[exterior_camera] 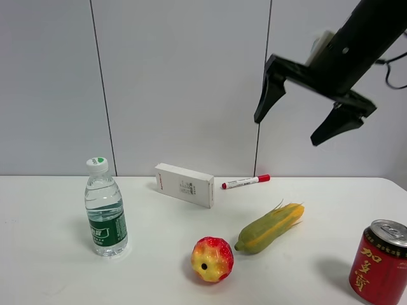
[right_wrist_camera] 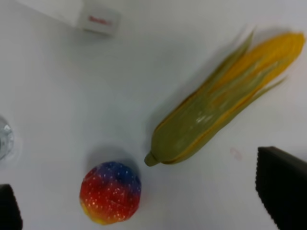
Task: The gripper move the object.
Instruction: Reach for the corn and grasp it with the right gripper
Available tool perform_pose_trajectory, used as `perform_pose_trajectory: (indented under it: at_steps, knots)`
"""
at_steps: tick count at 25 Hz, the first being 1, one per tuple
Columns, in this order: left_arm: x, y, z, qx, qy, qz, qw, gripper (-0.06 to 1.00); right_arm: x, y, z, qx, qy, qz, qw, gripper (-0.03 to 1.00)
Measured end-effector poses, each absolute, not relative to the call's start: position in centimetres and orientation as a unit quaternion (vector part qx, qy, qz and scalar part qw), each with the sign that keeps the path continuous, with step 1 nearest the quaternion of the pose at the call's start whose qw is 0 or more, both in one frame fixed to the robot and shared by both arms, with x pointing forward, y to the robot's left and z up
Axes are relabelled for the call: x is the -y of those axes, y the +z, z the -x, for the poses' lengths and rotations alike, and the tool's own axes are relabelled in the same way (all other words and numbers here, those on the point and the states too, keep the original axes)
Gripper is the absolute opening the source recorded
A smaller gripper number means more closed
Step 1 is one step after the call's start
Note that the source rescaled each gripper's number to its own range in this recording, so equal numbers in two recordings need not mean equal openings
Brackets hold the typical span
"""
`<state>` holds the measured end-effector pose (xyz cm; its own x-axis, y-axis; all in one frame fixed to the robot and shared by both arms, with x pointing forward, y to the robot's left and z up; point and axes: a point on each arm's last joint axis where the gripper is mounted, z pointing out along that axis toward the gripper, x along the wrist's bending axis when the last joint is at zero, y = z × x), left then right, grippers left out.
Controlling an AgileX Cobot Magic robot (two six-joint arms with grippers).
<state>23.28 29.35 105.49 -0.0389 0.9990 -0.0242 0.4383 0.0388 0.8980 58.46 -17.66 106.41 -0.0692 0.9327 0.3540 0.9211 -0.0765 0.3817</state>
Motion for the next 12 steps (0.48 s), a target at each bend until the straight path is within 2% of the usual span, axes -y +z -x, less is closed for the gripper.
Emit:
perform_pose_trajectory:
  at_steps: [6,12]
  knots:
    - [-29.4,105.5,-23.3,-0.616,0.374,-0.583,0.374,1.0,17.5,100.0,-61.3,-0.61,0.165,-0.775,0.006,1.0]
    - [-29.4,105.5,-23.3,-0.616,0.374,-0.583,0.374,1.0,16.3,98.7,-62.7,-0.538,0.183,-0.823,0.033,1.0]
